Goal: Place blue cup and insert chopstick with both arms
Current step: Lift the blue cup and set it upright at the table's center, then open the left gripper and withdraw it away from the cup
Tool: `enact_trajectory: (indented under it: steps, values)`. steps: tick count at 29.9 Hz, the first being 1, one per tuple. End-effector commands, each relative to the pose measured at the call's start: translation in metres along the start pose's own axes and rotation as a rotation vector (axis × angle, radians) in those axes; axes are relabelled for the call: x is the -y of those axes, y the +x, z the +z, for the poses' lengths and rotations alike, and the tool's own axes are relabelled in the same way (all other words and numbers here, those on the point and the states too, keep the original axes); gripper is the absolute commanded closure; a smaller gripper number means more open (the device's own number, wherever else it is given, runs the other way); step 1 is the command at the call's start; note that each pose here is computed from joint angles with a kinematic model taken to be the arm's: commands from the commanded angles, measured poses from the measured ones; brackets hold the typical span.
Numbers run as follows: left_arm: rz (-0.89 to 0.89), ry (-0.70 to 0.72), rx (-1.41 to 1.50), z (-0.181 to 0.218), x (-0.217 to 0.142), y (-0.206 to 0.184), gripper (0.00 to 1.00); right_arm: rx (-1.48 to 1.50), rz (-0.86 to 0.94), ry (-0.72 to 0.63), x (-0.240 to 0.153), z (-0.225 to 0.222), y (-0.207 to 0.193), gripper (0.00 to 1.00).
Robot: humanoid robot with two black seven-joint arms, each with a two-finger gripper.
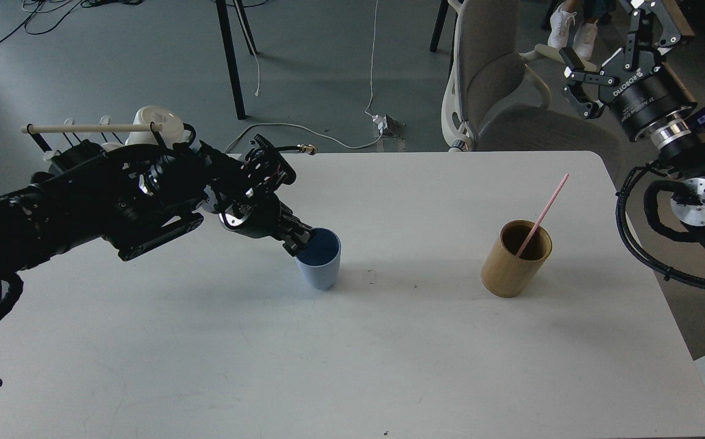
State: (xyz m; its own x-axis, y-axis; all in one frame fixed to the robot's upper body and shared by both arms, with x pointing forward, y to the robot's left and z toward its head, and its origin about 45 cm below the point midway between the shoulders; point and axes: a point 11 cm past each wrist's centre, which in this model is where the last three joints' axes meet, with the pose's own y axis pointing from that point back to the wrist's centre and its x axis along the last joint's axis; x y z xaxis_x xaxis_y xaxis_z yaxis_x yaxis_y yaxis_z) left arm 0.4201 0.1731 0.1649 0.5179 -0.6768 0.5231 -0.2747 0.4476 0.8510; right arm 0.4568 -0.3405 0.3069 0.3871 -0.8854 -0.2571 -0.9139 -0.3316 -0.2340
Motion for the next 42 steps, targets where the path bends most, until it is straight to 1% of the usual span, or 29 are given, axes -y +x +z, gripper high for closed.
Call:
enact_trajectory:
  steps: [1, 3, 10, 14, 17, 19, 23, 27, 31, 35, 39, 42]
  values:
    - [-0.003, 0.000, -0.001, 0.000, 0.000, -0.001, 0.93, 0.001, 0.002, -0.002, -0.001, 0.001, 0.001, 0.01]
    - [-0.006, 0.000, -0.002, 0.000, 0.000, -0.001, 0.90, -0.001, 0.002, -0.002, -0.001, 0.000, 0.001, 0.01]
    - [-0.006, -0.005, -0.011, 0.001, 0.001, -0.005, 0.85, -0.003, 0.005, -0.004, -0.003, 0.000, 0.003, 0.01]
    - [0.007, -0.009, -0.028, 0.000, -0.001, -0.003, 0.79, -0.003, 0.005, -0.004, -0.003, 0.000, 0.003, 0.01]
    - [0.011, -0.006, -0.038, -0.003, -0.003, -0.003, 0.70, -0.003, 0.006, -0.005, -0.003, 0.001, 0.003, 0.01]
    - [0.027, -0.009, -0.059, -0.004, -0.006, -0.001, 0.60, -0.003, 0.006, -0.005, -0.003, 0.001, 0.003, 0.01]
    - [0.088, -0.041, -0.145, -0.003, -0.009, 0.007, 0.46, -0.003, 0.006, -0.002, -0.002, 0.000, 0.003, 0.01]
    - [0.115, -0.047, -0.200, -0.008, -0.015, 0.007, 0.29, -0.003, 0.006, -0.005, -0.003, 0.001, 0.003, 0.01]
    - [0.150, -0.034, -0.282, -0.024, -0.031, 0.002, 0.23, -0.002, 0.004, -0.003, -0.003, 0.000, 0.003, 0.01]
    - [0.310, -0.088, -0.454, -0.036, -0.059, 0.014, 0.19, 0.001, -0.010, -0.003, -0.003, -0.001, 0.001, 0.01]
    - [0.446, -0.187, -0.706, -0.047, -0.086, 0.005, 0.15, -0.029, -0.001, 0.006, -0.006, -0.015, 0.010, 0.01]
    - [0.602, -0.283, -0.886, -0.059, -0.111, 0.010, 0.13, -0.067, 0.000, 0.014, -0.006, -0.029, 0.016, 0.01]
